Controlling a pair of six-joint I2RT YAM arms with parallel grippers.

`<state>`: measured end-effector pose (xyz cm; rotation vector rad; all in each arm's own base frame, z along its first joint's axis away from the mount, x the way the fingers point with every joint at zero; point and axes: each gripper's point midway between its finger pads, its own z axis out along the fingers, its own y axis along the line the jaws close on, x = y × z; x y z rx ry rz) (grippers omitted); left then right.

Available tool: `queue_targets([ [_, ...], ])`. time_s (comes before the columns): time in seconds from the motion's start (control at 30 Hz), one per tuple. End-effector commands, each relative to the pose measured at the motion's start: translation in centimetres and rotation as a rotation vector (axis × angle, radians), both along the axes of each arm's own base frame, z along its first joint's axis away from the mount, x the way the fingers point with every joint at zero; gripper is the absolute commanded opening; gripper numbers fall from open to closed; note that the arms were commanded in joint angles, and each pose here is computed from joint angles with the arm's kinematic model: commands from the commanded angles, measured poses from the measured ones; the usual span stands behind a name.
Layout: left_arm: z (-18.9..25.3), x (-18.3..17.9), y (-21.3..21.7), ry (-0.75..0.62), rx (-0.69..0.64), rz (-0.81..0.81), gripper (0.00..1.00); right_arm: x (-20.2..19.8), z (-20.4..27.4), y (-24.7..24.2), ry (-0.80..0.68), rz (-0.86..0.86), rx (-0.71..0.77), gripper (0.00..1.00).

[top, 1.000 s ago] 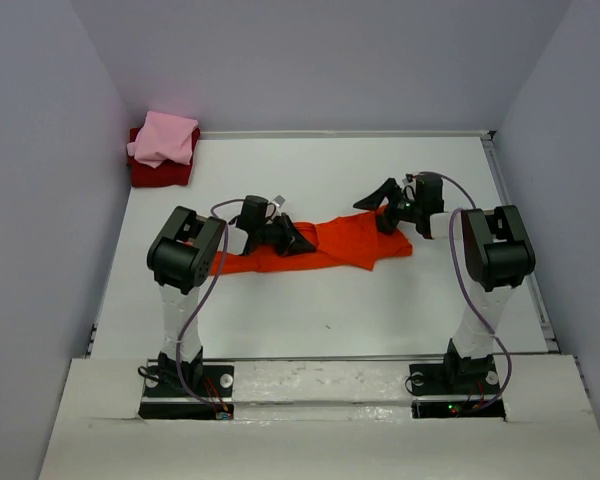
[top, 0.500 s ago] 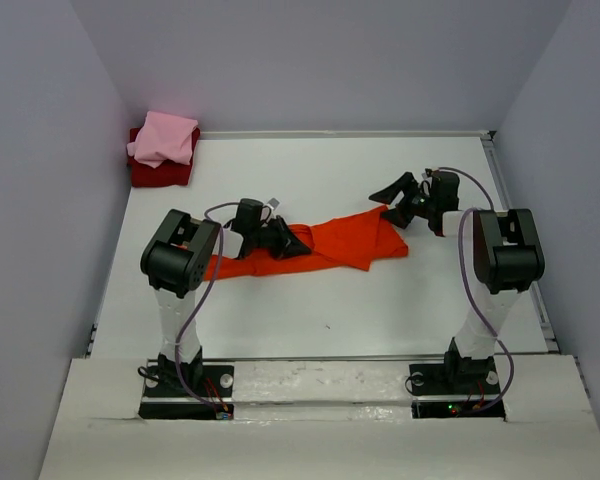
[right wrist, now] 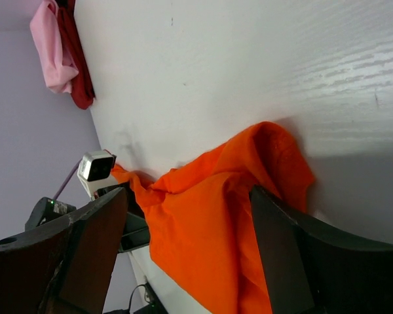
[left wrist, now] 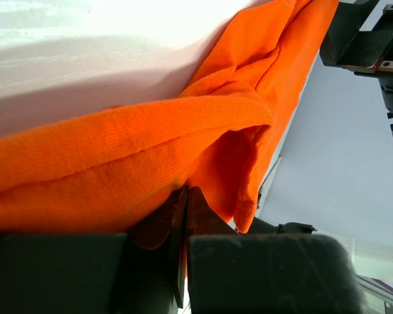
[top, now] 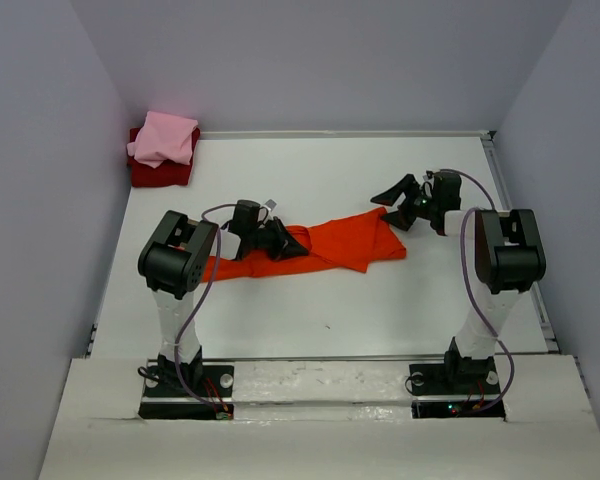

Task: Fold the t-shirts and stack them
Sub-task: Fold the other side of the tshirt into a rectangle

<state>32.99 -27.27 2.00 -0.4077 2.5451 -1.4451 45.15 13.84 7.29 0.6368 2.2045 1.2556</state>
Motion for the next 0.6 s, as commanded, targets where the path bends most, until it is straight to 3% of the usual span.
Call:
queue_targets([
  [0.0, -4.1, -1.2, 2.3, 0.086, 0.15, 0.045, 0.11, -0.8, 2.9, 0.0, -0.052, 0.026, -0.01, 0.8],
  [0.57, -3.9, -0.8, 2.2, 0.077, 0.148, 0.054, 0.11, -3.3, 3.4, 0.2, -0.017, 0.049, -0.01, 0.8],
])
